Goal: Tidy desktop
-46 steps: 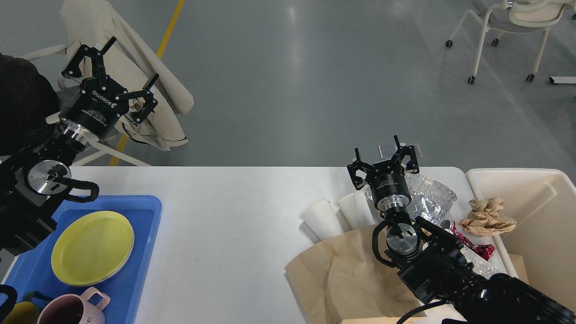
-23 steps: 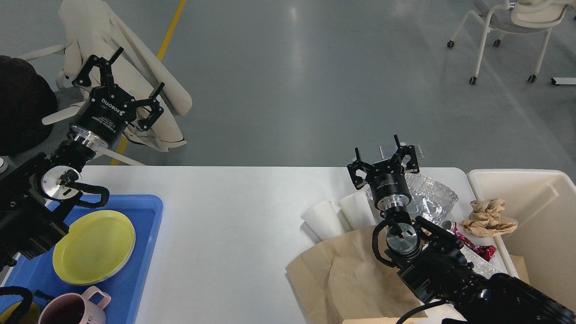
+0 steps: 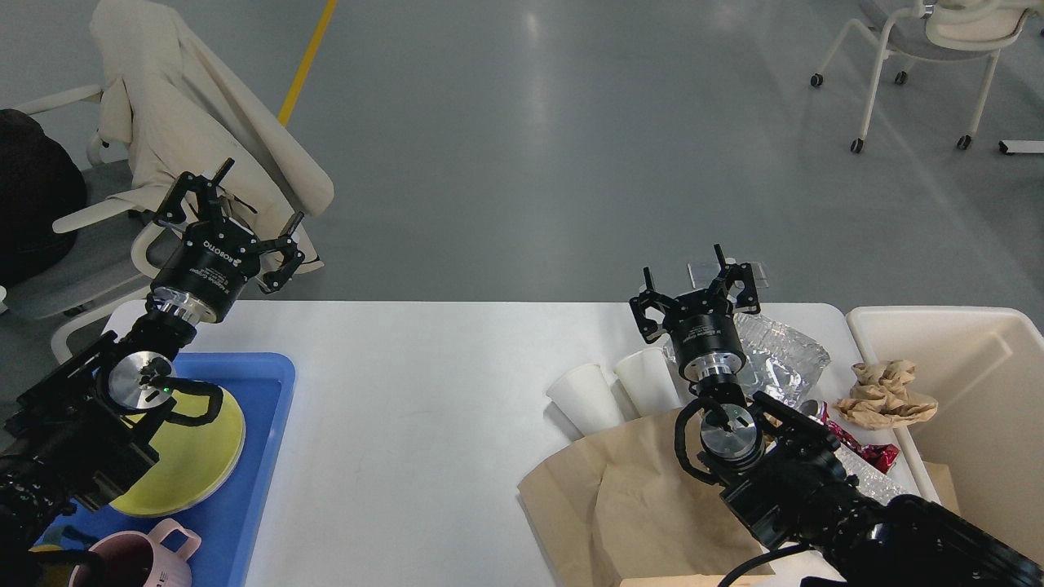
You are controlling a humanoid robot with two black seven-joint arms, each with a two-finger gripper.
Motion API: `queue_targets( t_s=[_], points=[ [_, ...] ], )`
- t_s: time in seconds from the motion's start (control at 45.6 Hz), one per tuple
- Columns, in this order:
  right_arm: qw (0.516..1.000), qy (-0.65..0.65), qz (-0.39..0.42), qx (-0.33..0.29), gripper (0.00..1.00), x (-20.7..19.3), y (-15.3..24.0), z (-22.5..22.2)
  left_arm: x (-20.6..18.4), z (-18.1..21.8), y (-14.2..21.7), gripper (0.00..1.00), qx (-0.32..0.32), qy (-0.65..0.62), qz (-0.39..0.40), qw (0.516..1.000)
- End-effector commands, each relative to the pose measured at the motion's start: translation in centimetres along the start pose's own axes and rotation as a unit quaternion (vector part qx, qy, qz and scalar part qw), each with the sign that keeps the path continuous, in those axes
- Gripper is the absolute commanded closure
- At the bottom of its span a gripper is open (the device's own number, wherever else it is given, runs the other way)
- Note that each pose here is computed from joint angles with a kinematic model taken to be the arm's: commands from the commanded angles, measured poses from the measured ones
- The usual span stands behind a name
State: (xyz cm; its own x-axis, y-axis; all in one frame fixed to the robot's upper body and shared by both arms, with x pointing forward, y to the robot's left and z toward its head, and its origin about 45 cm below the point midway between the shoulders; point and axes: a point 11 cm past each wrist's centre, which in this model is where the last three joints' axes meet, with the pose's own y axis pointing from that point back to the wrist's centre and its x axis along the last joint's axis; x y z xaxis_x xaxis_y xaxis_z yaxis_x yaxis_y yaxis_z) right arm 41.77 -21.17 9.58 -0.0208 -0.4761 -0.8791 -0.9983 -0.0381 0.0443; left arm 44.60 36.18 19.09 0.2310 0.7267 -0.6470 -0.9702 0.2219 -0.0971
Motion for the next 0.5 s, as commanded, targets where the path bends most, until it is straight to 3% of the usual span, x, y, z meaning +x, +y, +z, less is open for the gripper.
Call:
queue_targets(
  t_s=[0.0,0.197,0.482],
  points=[
    [1.0,0.001,0.0,0.0,0.0,0.0,0.0,0.0,1.3,-0.5,0.6,0.0,-0.004,0.004,0.028,1.0],
    [1.0,0.0,0.0,0.0,0.0,0.0,0.0,0.0,2.2,-3.3,1.8,0.0,0.002,0.036,0.051,0.998],
    [1.0,0.001,0.001,0.0,0.0,0.1,0.0,0.0,2.7,-3.6,2.5,0.0,-0.003,0.042,0.057,0.998]
  ],
)
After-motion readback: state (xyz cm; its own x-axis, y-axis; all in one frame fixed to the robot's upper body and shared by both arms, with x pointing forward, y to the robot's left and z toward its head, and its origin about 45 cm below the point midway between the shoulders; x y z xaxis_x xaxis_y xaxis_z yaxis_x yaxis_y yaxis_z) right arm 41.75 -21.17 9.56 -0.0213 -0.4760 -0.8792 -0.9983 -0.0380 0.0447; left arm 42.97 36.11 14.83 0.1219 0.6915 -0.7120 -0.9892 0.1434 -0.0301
